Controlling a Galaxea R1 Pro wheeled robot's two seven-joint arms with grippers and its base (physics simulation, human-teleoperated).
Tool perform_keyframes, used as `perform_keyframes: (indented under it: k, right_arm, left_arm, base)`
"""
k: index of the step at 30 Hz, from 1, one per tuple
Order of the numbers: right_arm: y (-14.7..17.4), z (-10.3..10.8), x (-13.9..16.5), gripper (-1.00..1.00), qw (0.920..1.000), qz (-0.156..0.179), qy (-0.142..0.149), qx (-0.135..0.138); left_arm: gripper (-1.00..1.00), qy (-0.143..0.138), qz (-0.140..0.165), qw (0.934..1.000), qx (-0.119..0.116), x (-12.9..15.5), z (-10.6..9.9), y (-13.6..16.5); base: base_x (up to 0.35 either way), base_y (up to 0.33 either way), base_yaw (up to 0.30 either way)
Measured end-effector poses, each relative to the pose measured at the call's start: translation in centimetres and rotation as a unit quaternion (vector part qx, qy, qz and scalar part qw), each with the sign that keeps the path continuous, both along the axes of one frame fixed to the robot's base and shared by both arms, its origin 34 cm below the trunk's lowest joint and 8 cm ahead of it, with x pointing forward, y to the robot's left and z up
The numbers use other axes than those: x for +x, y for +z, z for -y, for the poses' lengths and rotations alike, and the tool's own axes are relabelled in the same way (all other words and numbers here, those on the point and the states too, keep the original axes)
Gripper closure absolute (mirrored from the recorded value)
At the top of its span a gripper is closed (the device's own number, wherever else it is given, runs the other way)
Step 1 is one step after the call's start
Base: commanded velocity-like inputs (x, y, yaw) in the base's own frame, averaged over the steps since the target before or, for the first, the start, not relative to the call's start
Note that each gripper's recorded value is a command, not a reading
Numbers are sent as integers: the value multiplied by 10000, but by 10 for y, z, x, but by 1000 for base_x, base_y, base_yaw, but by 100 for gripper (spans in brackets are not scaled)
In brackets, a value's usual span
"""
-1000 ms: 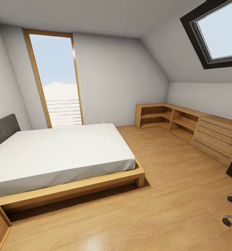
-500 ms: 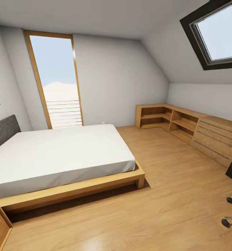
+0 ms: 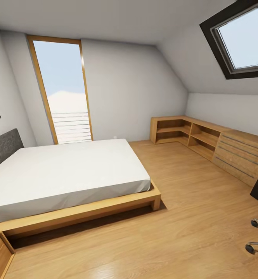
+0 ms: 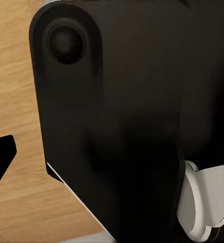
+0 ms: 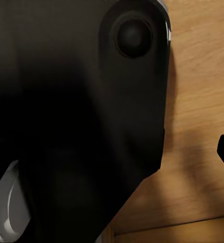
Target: In the bedroom, organize the workspace by keeping the computer under the desk, ensuring the monitor is on the desk, placing the keyboard on the desk next to the monitor, placing the mouse on the desk next to the keyboard, moving the folder from the swivel chair onto the desk next to the mouse, stacking the notebook on top of the folder with the pen on top of the notebook, and positioning the swivel chair next to the desk.
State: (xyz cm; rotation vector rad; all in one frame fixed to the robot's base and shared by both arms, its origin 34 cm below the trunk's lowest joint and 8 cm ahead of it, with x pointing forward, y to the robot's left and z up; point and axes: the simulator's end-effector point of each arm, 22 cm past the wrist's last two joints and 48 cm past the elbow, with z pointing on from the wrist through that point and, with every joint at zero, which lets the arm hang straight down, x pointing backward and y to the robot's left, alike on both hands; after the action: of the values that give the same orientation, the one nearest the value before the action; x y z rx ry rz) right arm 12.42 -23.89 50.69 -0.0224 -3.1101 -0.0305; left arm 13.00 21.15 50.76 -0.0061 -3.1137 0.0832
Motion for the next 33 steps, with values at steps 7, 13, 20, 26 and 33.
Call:
perform_keyframes:
  k: [7, 13, 20, 26, 33]
  right_arm:
    - [10, 1, 1, -100, 10000, 38, 9, -4]
    - [19, 2, 37, -100, 9978, 664, -6, -24]
    - [59, 5, 154, -100, 9592, 2827, -45, -62]
    - [119, 10, 240, -100, 8997, 4364, -41, -98]
    - [188, 18, 320, -100, 8402, 5419, -75, -156]
  left_arm:
    - [-100, 14, 10, 10000, 20, 0, -1, 10]
    - [-100, 40, 27, 10000, 30, 0, -2, 18]
    - [-100, 79, 640, 9979, 92, 57, -12, 29]
    - [-100, 121, 1722, 9848, 163, 157, -23, 57]
    - [-100, 845, 2692, 9593, 79, 244, -33, 105]
  base:
    - [0, 0, -103]
    - [0, 0, -258]
    - [0, 0, -261]
    - [0, 0, -186]
    - [0, 0, -174]
